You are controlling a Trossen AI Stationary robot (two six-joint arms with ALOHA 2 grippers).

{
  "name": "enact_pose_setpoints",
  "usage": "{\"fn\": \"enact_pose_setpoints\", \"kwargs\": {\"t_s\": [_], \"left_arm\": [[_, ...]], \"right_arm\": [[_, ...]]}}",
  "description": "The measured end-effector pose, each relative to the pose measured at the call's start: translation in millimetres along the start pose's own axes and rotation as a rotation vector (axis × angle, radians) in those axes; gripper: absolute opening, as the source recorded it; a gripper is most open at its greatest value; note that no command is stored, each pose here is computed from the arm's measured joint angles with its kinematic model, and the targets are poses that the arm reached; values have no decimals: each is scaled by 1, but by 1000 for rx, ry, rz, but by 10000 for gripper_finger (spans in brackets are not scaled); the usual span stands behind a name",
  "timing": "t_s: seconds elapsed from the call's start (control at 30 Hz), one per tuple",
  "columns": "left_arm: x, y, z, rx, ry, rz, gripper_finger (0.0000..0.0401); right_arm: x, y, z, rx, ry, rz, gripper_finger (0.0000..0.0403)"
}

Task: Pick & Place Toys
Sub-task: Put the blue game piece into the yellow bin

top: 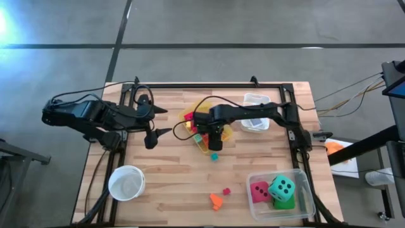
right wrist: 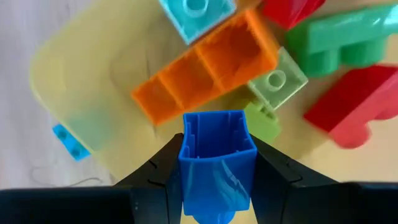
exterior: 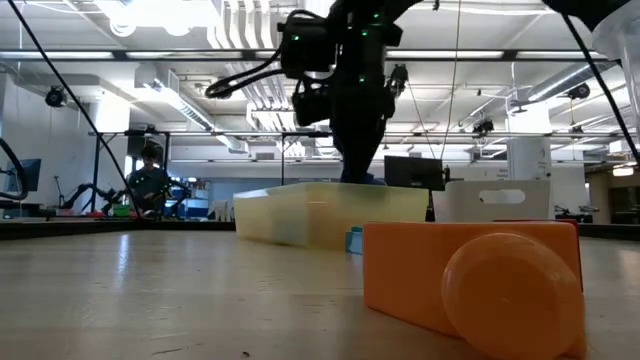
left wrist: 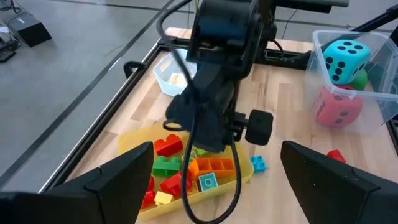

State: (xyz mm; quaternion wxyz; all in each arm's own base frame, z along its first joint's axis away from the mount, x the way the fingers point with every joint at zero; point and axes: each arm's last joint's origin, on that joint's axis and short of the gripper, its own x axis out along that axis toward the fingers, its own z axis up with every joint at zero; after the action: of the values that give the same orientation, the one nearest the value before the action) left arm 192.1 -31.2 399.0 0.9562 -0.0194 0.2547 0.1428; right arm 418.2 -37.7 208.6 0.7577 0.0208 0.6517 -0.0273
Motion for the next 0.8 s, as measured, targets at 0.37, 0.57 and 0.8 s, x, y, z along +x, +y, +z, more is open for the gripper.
{"fn": "enact_pose_setpoints", "kwargs": {"t_s": [0.37,0.57,0.8], "left_arm": [[0,0,-1,7,9,2,351],[0,0,-1,7,10,2,351],[0,0,-1,7,10,2,351]], "right_arm": [[18,-1,13,-13,94,12,123],[32,-1,5,-20,144,14,123],[40,0,0,-16,170,14,123]]}}
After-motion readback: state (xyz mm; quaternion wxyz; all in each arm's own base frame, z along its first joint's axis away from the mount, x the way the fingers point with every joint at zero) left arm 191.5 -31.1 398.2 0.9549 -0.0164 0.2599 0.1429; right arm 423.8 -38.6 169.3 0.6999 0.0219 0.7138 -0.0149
